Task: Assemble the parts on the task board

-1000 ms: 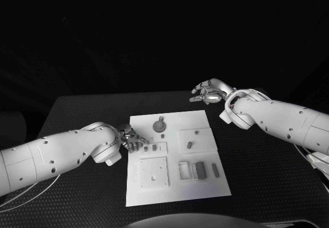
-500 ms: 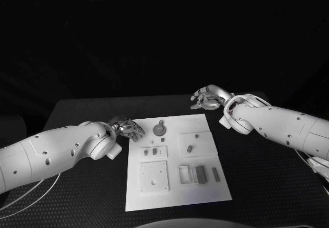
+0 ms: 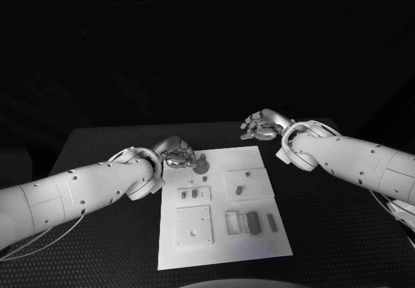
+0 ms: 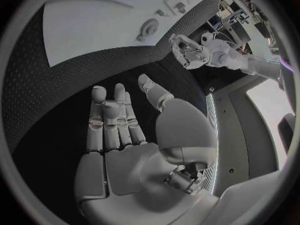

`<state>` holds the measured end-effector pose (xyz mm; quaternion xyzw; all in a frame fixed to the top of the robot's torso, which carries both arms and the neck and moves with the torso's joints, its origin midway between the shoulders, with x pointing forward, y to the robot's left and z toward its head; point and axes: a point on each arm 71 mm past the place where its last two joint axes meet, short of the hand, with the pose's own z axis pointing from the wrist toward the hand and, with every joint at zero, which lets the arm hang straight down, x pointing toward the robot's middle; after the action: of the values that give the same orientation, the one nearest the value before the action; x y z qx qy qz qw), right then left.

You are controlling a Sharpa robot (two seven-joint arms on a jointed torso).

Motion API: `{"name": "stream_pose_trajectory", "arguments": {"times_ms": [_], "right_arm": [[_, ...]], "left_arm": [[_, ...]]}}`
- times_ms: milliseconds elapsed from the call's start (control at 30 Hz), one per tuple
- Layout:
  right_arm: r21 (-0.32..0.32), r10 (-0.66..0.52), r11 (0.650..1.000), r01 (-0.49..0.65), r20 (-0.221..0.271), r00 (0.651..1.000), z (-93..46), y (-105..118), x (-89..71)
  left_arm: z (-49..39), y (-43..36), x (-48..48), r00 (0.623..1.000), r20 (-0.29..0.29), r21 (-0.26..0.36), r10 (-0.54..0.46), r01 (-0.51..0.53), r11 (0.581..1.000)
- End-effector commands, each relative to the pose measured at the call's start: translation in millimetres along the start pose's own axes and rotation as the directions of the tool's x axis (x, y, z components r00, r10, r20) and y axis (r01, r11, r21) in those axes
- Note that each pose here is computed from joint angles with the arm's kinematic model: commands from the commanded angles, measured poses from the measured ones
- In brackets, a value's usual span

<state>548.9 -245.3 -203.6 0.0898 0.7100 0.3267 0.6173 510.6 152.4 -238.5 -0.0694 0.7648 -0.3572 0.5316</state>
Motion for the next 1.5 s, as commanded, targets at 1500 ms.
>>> {"name": "stream_pose_trajectory", "arguments": {"times_ms": [1500], "right_arm": [[-0.007, 0.044, 0.999, -0.044, -0.001, 0.999, 5.0, 6.7, 4.8]], "left_arm": [[18.7, -23.4, 57.7, 0.837, -0.07, 0.208, 0.543, -0.52, 0.829]]}}
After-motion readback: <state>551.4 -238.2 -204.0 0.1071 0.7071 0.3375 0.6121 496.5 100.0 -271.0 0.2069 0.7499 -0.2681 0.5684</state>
